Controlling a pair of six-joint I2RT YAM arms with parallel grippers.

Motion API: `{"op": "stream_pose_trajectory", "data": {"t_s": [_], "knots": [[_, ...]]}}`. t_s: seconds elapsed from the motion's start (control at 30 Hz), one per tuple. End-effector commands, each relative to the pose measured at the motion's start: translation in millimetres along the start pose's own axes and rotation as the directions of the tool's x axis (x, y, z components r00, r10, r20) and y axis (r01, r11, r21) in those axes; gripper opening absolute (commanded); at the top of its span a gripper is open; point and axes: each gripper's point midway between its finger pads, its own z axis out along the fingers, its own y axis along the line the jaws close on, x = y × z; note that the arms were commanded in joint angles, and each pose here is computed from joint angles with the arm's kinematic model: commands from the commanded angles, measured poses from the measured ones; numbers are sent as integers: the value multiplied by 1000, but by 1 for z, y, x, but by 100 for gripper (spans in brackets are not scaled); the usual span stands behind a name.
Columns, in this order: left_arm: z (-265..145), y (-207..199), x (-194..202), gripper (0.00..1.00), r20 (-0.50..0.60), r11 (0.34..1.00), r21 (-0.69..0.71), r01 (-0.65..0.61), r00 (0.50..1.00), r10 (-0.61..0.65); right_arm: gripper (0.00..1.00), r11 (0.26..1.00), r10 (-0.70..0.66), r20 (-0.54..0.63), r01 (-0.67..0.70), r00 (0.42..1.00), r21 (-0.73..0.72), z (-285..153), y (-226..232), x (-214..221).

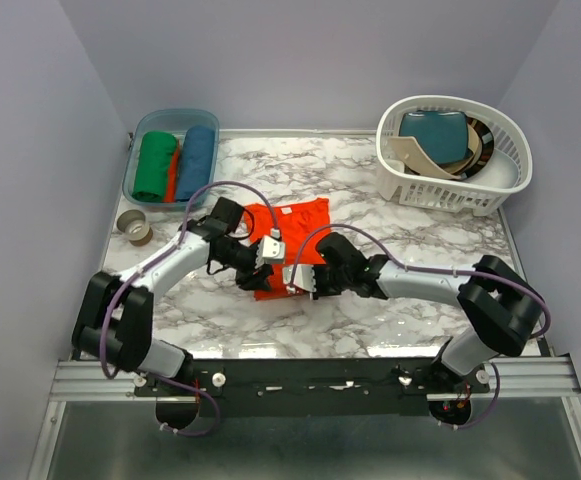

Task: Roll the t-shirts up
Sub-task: Roll the T-shirt to the center of the board.

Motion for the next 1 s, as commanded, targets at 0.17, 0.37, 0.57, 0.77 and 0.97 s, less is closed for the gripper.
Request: {"op": "stream_pose_trajectory", "data": {"t_s": [0.17, 0.37, 0.57, 0.77, 0.97], "knots": [[-51, 1, 2, 97, -65, 861, -471, -192, 981, 183, 1, 977, 157, -27, -159, 987, -141, -12, 10, -2], [-23, -11, 11, 99, -29, 850, -482, -212, 974, 227, 0, 972, 162, -36, -166, 986, -168, -13, 18, 3], [1, -4, 11, 98, -8, 874, -447, -194, 977, 213, 1, 970, 168, -47, -174, 985, -172, -16, 25, 8], [15, 0, 12, 83, -18, 896, -398, -197, 978, 207, 1, 967, 175, -48, -181, 983, -180, -19, 30, 10], [23, -17, 15, 36, -19, 954, -274, -119, 993, 118, 1, 962, 192, -51, -198, 980, -188, -22, 34, 11]]}}
